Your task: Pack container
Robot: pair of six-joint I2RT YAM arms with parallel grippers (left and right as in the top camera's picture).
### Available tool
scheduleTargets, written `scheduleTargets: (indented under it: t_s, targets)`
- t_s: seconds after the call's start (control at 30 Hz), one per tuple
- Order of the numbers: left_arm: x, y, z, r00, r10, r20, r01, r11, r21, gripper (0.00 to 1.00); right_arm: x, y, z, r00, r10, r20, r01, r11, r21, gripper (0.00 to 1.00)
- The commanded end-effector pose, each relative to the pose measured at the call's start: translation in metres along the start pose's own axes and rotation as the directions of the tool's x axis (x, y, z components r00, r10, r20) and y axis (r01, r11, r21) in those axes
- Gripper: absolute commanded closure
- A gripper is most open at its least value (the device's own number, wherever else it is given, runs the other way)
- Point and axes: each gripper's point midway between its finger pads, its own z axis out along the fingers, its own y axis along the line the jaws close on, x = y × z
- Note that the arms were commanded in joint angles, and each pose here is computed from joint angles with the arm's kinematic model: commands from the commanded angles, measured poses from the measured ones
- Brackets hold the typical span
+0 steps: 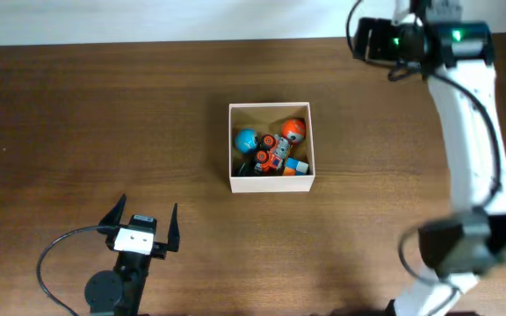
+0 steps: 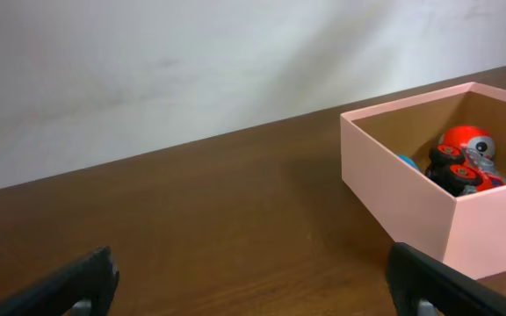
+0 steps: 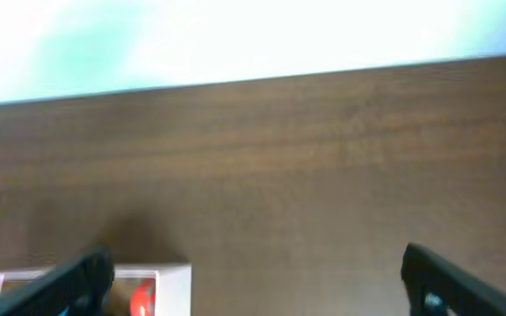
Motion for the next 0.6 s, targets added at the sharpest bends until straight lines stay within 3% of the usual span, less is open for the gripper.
scheduleTargets:
  t_s: [0.0,0.27,0.57]
  targets:
    - [0.004,0.000,0.000,1.000,0.014,-0.007,-0.014,1.000,0.003,0.01,0.014,-0.004,-0.045,0.997,-0.021,0.074,0.020,1.000,0.004,0.01]
    - [0.004,0.000,0.000,1.000,0.014,-0.007,-0.014,1.000,0.003,0.01,0.051,-0.009,-0.118,0.951,-0.026,0.308,0.026,1.000,0.003,0.01]
    - [0.004,0.000,0.000,1.000,0.014,-0.007,-0.014,1.000,0.003,0.01,0.120,-0.016,-0.152,0.844,-0.025,0.536,0.043,0.999,-0.021,0.01]
